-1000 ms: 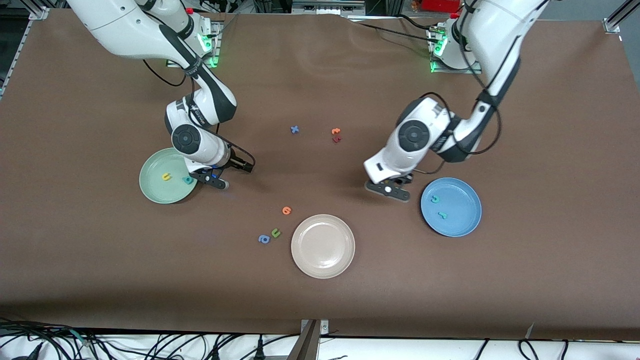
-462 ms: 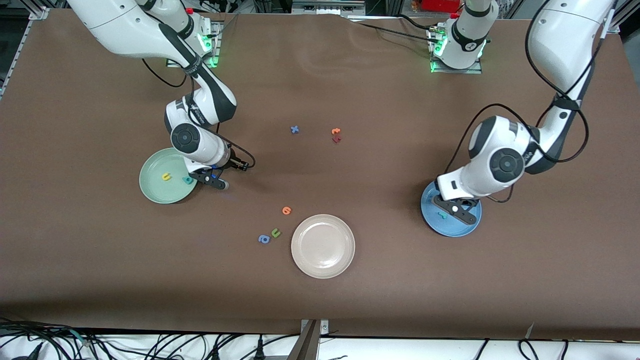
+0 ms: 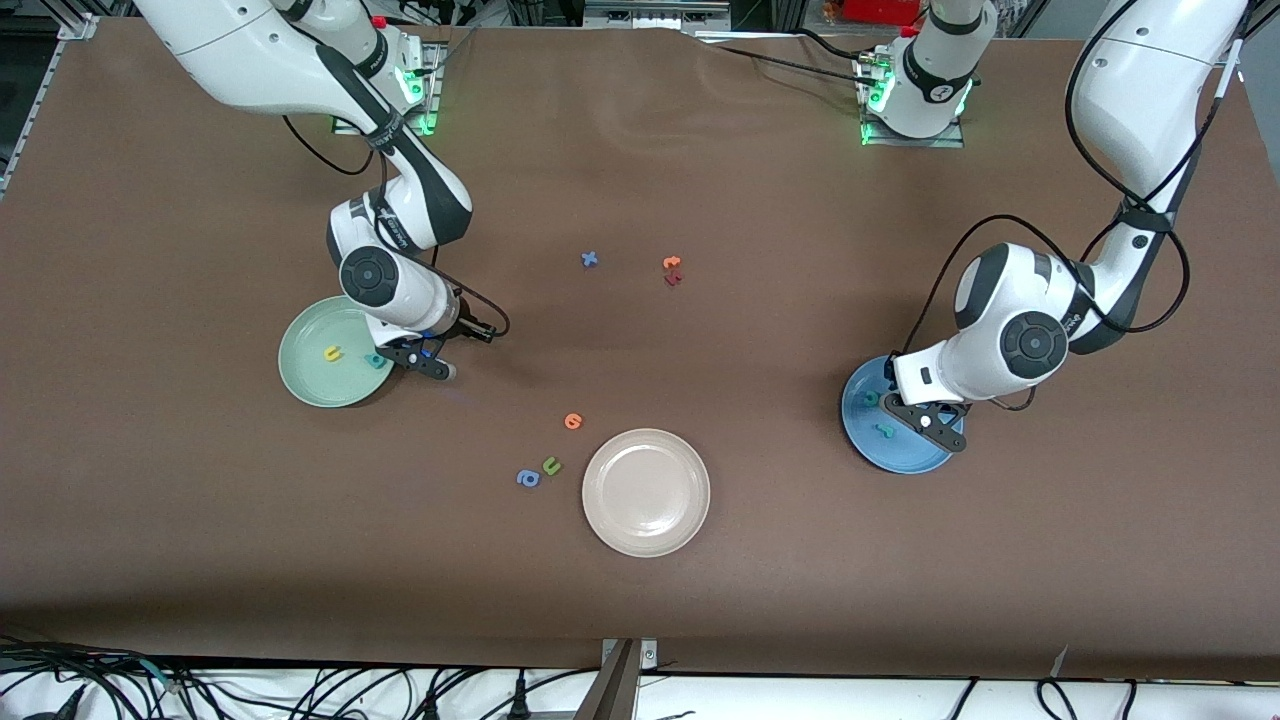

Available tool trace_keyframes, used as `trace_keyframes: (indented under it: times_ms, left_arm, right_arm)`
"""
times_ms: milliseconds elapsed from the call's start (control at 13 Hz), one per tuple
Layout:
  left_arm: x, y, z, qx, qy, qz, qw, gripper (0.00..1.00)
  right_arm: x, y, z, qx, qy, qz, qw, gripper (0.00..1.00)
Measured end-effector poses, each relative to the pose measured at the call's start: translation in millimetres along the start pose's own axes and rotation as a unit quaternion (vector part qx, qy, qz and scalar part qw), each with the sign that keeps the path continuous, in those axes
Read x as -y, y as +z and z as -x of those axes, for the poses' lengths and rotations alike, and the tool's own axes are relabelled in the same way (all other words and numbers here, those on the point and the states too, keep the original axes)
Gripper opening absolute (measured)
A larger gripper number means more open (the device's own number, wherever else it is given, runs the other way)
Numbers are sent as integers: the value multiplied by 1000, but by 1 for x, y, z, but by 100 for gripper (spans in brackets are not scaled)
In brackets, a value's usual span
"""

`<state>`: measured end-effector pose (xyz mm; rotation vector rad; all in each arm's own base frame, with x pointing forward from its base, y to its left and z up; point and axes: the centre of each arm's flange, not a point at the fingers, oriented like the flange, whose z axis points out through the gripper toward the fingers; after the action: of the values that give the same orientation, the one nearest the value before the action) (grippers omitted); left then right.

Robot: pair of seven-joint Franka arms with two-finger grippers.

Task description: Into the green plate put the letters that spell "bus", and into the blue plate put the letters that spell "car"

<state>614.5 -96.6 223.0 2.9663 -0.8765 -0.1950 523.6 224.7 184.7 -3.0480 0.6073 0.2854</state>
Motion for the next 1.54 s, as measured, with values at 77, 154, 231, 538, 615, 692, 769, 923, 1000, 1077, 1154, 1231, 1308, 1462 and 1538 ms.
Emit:
trace_keyframes:
  times_ms: [77, 154, 231, 538, 615, 692, 769, 923, 1000, 1077, 1154, 1231, 1308, 1462, 1538]
  left_arm:
    - [-2, -1, -2, -2, 2, 0, 1000, 62]
    - [-6, -4, -4, -4, 6, 0, 1000, 73]
    - [-12, -11, -7, -3, 10, 1, 1000, 84]
    - [-28, -107, -4, 54, -14, 50, 997, 100]
    - [-28, -143, -1, 67, -20, 53, 996, 100]
    - [-29, -178, 4, 78, -27, 53, 995, 100]
    - [-30, -210, 10, 83, -33, 49, 995, 100]
    - [-31, -257, 28, 85, -41, 39, 995, 100]
    - [-31, -278, 34, 73, -46, 29, 996, 100]
    - [-30, -298, 43, 59, -58, 16, 996, 100]
    - [-22, -315, 54, 47, -74, 1, 996, 100]
    - [-12, -329, 65, 33, -92, -13, 995, 100]
    - [-4, -339, 71, 13, -107, -13, 994, 100]
    - [5, -347, 72, -38, -147, -3, 988, 100]
    - [5, -346, 73, -47, -170, -3, 984, 100]
  right_arm:
    - [-1, -17, -8, 5, 4, 14, 1000, 22]
    - [-4, -42, -18, 11, 7, 30, 999, 22]
    - [-9, -71, -28, 19, 5, 48, 999, 22]
    - [-95, -123, -90, 40, -64, 81, 994, 22]
    - [-122, -114, -103, 51, -78, 85, 992, 22]
    - [-142, -99, -109, 64, -88, 88, 990, 22]
    - [-153, -80, -110, 70, -95, 87, 989, 22]
    - [-155, -41, -100, 71, -102, 86, 988, 22]
    - [-155, -28, -95, 69, -106, 84, 988, 22]
    - [-155, -20, -91, 69, -108, 84, 988, 24]
    - [-155, -18, -89, 68, -109, 84, 988, 32]
    - [-155, -20, -90, 66, -109, 83, 988, 40]
    - [-154, -23, -91, 62, -109, 82, 989, 51]
    - [-150, -45, -98, 45, -109, 76, 990, 76]
    - [-146, -65, -102, 39, -108, 75, 991, 85]
